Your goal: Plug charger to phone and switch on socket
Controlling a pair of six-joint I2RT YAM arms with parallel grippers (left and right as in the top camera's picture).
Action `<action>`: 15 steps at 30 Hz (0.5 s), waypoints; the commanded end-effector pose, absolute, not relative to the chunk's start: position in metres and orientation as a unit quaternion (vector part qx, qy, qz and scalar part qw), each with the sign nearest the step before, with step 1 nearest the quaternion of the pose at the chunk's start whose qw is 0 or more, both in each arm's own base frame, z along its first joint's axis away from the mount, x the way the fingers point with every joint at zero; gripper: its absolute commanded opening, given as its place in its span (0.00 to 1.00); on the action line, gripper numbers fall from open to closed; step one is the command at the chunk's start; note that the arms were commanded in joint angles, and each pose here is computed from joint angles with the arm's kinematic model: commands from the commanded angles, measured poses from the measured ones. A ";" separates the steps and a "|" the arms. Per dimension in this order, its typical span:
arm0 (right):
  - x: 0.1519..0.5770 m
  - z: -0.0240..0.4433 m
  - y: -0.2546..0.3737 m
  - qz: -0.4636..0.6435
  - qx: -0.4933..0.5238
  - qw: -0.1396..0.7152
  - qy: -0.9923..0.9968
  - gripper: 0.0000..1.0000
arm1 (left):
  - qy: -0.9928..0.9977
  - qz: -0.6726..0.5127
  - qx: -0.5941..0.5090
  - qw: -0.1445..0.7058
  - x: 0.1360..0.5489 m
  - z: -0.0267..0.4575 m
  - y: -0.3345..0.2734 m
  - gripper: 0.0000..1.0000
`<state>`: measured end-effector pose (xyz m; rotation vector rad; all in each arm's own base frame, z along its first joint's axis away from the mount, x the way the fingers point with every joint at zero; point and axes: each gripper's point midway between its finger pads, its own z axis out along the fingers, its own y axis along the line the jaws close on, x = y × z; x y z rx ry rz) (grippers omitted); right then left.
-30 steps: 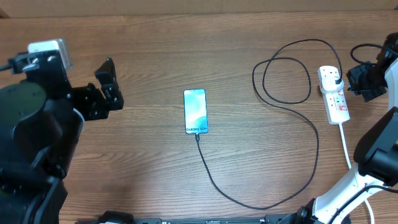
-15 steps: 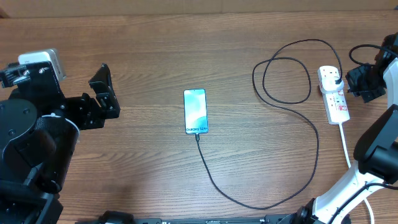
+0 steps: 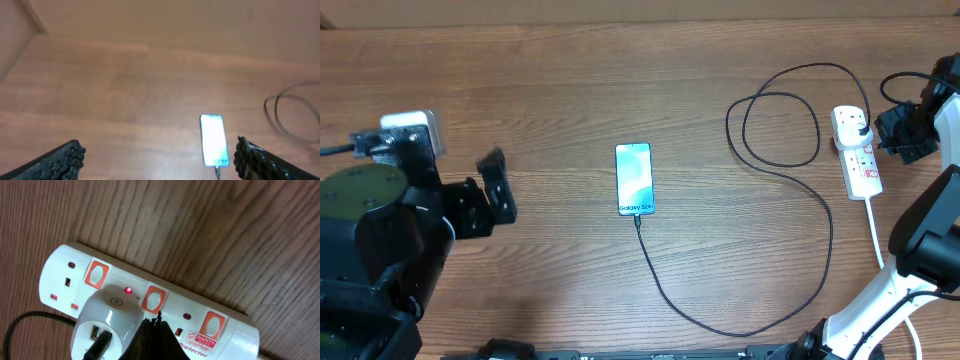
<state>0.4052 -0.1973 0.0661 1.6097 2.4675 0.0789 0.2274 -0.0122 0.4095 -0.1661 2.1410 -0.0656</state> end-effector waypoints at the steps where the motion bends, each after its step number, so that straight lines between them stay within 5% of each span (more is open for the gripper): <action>1: 0.407 0.062 -0.196 0.030 0.541 0.094 0.835 0.04 | 0.890 -0.017 -0.074 0.449 0.220 0.396 -0.009 1.00; 15: 0.410 0.038 -0.180 0.047 0.523 0.063 0.848 0.04 | 0.907 -0.008 -0.071 0.415 0.208 0.381 -0.007 1.00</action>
